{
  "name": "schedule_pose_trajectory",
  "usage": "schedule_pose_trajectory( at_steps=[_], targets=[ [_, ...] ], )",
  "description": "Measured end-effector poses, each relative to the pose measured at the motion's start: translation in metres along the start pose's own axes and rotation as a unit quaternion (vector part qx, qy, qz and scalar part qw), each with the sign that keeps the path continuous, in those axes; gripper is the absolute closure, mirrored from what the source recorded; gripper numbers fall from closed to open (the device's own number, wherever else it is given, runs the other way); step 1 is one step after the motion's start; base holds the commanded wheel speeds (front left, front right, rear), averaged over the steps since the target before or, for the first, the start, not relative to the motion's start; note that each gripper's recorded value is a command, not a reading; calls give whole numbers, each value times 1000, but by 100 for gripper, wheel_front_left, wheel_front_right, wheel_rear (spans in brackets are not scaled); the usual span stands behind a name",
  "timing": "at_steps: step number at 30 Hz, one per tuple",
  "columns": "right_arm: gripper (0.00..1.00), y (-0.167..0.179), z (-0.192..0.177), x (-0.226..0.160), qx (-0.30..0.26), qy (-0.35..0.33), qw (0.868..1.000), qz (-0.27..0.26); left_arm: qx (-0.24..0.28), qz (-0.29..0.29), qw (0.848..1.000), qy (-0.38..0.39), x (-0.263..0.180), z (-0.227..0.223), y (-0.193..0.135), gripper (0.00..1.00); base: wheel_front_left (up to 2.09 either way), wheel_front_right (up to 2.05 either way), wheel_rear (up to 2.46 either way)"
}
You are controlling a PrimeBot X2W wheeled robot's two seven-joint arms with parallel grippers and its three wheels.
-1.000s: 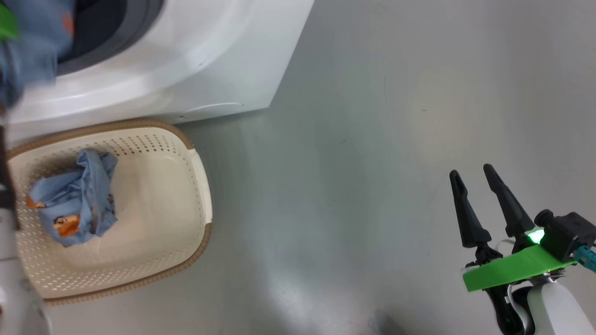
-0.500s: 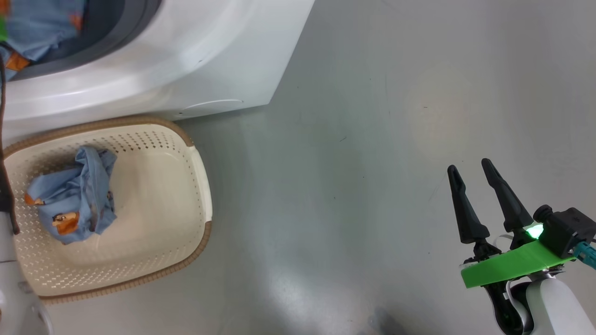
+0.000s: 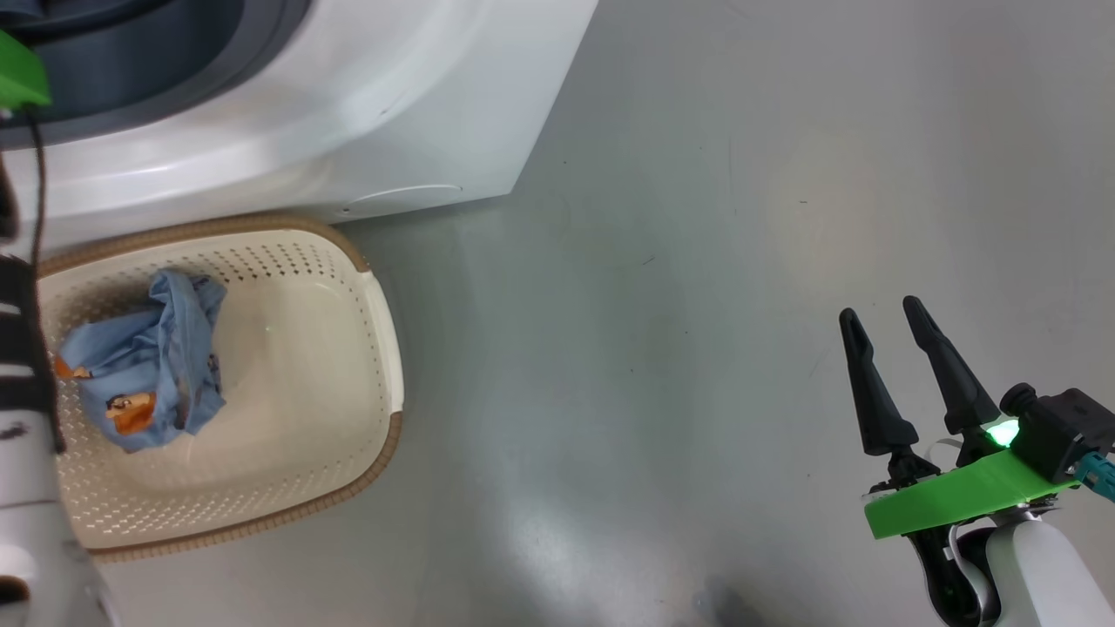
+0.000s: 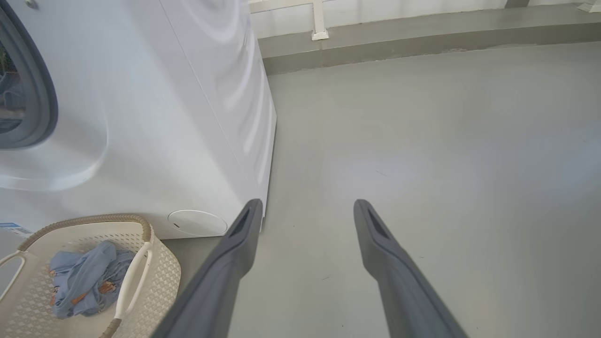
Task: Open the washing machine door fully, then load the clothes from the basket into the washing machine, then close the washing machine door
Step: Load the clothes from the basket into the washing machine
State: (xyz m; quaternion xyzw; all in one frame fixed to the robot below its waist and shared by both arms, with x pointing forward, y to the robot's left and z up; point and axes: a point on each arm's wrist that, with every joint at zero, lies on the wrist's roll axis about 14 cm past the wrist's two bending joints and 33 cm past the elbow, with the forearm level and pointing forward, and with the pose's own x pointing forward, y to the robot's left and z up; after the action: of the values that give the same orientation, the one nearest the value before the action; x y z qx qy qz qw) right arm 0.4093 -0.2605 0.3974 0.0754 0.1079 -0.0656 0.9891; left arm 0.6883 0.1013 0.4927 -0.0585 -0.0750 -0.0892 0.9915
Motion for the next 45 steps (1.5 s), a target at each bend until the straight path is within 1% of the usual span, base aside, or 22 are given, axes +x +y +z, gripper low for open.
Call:
schedule_pose_trajectory(
  at_steps=[12, 17, 30, 37, 45],
  targets=[
    [0, 5, 4, 5, -3, -6, 1000, 14, -9, 9, 999, 36, -35, -25, 2, 0, 0, 0, 0],
    [0, 10, 6, 8, -2, -10, 1000, 22, -13, 18, 998, 56, -58, -38, 6, 0, 0, 0, 0],
    [0, 15, 9, 17, -3, -17, 999, 34, -9, 42, 995, 85, -119, -55, 18, 0, 0, 0, 0],
    [0, 13, 13, 19, -9, -22, 999, 36, -3, 56, 994, 92, -148, -56, 24, 0, 0, 0, 0],
    [0, 13, 16, 20, -9, -26, 999, 35, -10, 81, 992, 99, -176, -56, 33, 0, 0, 0, 0]
  ],
)
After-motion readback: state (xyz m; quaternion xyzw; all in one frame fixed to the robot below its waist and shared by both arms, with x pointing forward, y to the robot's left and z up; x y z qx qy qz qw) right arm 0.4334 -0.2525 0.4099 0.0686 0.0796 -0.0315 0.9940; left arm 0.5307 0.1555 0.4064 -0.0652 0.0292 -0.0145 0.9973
